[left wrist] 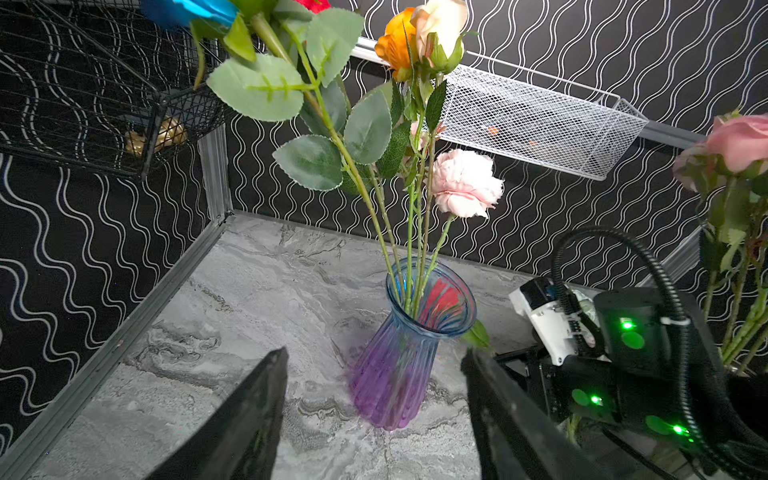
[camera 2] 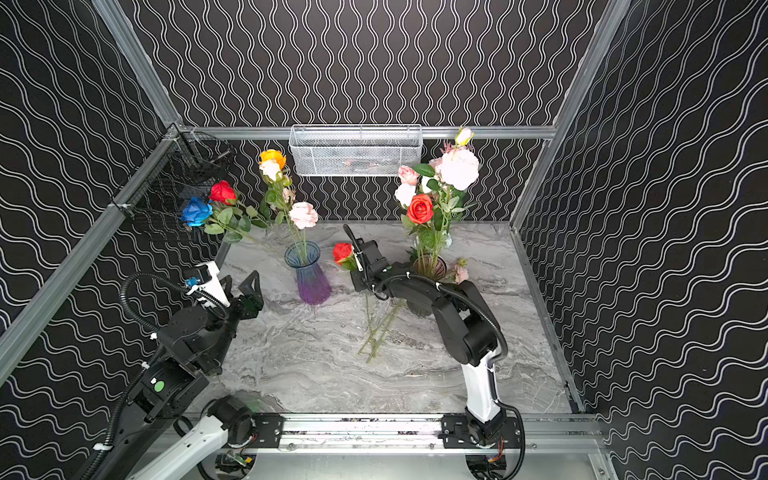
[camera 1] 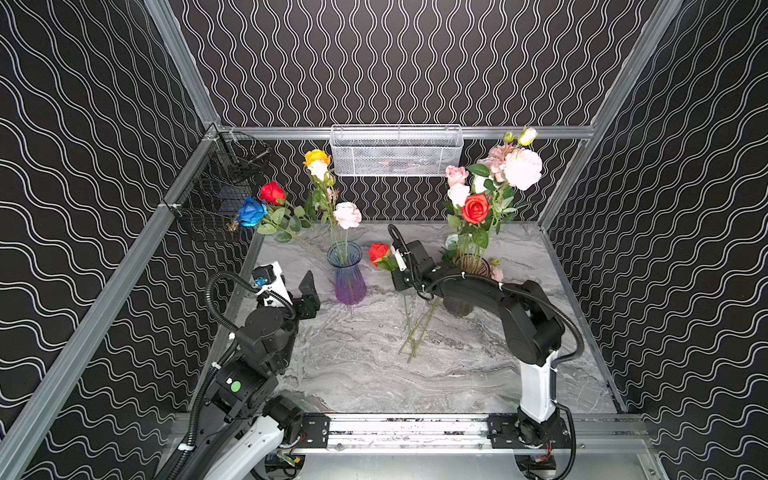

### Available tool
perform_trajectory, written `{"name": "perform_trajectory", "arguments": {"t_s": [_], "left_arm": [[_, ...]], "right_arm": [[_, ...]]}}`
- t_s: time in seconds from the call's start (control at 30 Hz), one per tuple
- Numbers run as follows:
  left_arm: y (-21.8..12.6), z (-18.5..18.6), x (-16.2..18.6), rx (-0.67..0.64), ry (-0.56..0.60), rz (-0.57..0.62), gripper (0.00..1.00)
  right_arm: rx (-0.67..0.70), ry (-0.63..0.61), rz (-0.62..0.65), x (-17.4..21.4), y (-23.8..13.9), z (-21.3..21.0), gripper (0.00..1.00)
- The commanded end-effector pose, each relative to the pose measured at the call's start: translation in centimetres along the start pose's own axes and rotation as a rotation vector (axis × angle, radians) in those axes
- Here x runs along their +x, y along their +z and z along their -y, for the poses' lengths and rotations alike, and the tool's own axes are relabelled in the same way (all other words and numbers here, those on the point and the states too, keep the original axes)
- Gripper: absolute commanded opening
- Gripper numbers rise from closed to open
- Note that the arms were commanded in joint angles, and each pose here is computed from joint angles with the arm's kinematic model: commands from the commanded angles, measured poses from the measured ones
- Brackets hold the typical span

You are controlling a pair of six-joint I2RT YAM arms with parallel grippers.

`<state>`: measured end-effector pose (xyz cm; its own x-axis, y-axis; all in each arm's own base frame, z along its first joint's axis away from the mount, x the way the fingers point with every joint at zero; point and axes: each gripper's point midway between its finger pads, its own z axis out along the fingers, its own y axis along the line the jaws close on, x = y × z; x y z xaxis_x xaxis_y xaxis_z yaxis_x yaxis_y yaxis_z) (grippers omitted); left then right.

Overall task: Arrange the flowers into the vase
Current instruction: 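Close the right gripper on the red rose stem and lift it upright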

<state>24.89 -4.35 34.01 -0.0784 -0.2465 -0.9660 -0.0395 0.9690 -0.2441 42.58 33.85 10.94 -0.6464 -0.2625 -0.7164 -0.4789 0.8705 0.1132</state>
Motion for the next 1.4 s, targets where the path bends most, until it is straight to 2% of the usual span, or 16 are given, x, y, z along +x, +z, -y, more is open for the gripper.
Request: {"name": "perform_trajectory", "arguments": {"t_s": [0.0, 0.37, 0.47, 0.53, 0.67, 0.83, 1.13, 1.37], "left_arm": [[0.0, -0.2, -0.5, -0.012, -0.015, 0.018, 0.70], [0.1, -0.1, -0.4, -0.006, -0.021, 0.016, 0.70], [0.3, 0.3, -0.2, 0.012, -0.019, 0.001, 0.84], [0.4, 0.9, -0.1, 0.038, -0.018, -0.011, 0.98], [0.9, 1.9, 0.7, 0.078, -0.013, -0.049, 0.99], [1.2, 1.5, 1.0, 0.044, -0.004, -0.075, 0.99], [0.9, 1.1, 0.6, 0.036, -0.019, -0.039, 0.99], [0.9, 1.4, 0.8, 0.050, -0.021, -0.050, 0.98]], "right_arm": [[-0.032, 0.043, 0.147, -3.5, -2.3, -1.1, 0.02], [-0.036, -0.028, 0.519, -9.1, -14.3, -6.0, 0.02], [-0.034, -0.077, 0.638, -10.5, -17.8, -7.8, 0.02], [-0.044, -0.088, 0.705, -11.4, -20.1, -8.8, 0.02], [-0.083, -0.095, 0.857, -13.6, -24.9, -10.1, 0.01], [-0.105, -0.120, 1.027, -16.3, -29.2, -11.3, 0.01], [-0.054, -0.145, 1.356, -22.0, -34.0, -12.8, 0.00], [-0.039, -0.202, 1.439, -25.1, -33.7, -15.0, 0.00]]}}
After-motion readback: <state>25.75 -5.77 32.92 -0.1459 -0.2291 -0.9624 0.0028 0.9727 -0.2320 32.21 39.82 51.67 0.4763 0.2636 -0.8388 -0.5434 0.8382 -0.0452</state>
